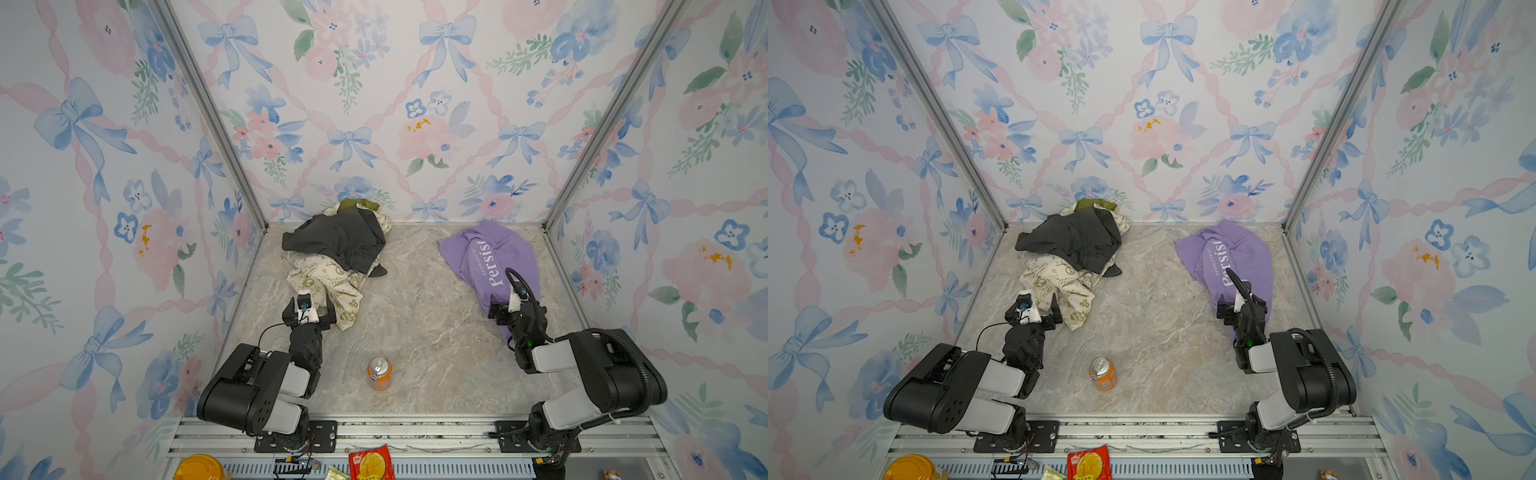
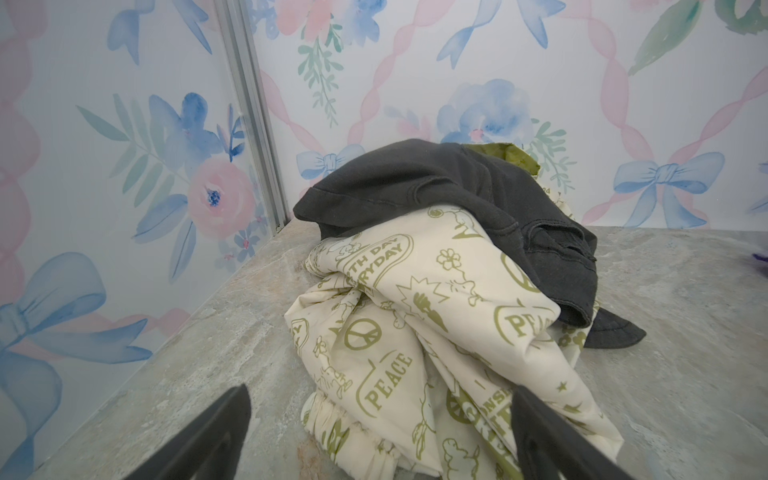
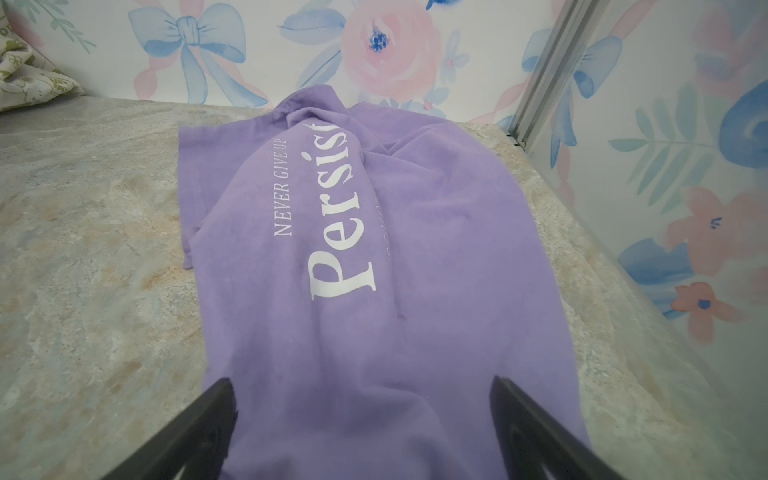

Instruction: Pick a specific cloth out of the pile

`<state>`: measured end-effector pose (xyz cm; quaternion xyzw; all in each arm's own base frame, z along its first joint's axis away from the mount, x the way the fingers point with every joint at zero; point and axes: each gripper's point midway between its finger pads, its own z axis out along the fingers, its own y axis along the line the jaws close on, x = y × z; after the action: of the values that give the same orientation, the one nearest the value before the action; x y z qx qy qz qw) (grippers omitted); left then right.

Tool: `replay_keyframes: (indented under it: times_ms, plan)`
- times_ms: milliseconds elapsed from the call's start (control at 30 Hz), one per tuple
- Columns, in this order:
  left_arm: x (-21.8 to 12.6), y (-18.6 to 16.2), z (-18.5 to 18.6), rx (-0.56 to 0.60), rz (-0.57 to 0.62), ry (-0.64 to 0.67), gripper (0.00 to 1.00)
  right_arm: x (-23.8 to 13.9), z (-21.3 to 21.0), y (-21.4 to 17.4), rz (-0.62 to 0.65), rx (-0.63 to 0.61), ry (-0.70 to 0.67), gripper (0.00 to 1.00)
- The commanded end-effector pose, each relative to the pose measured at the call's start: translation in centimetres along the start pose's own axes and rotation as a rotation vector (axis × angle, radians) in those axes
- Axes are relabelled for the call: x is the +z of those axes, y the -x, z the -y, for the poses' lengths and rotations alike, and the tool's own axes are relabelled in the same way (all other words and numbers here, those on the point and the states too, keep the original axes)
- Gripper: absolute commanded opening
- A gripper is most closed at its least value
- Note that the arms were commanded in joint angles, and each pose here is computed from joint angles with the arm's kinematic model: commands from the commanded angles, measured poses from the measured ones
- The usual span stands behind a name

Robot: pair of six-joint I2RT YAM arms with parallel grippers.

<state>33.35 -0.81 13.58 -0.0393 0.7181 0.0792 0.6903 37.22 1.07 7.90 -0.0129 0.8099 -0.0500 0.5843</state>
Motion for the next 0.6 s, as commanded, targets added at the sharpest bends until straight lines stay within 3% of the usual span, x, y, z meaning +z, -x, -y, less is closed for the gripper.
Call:
replay_keyframes:
  times_ms: [0,233,567]
  plan:
    - [0.4,1.2,0.6,0.015,0.052,-0.033,0.98,0.0,-0.5,2.9,0.103,-0.01,0.017,0.97]
    - [0.8,0.5,0.9,0.02,0.04,-0.055,0.98,2.0,0.3,2.6,-0.008,0.038,0.033,0.97]
    - [2.8,-0.3,-0.6,-0.022,-0.028,0.035,0.98,2.0,0.4,2.5,-0.012,0.05,0.038,0.97]
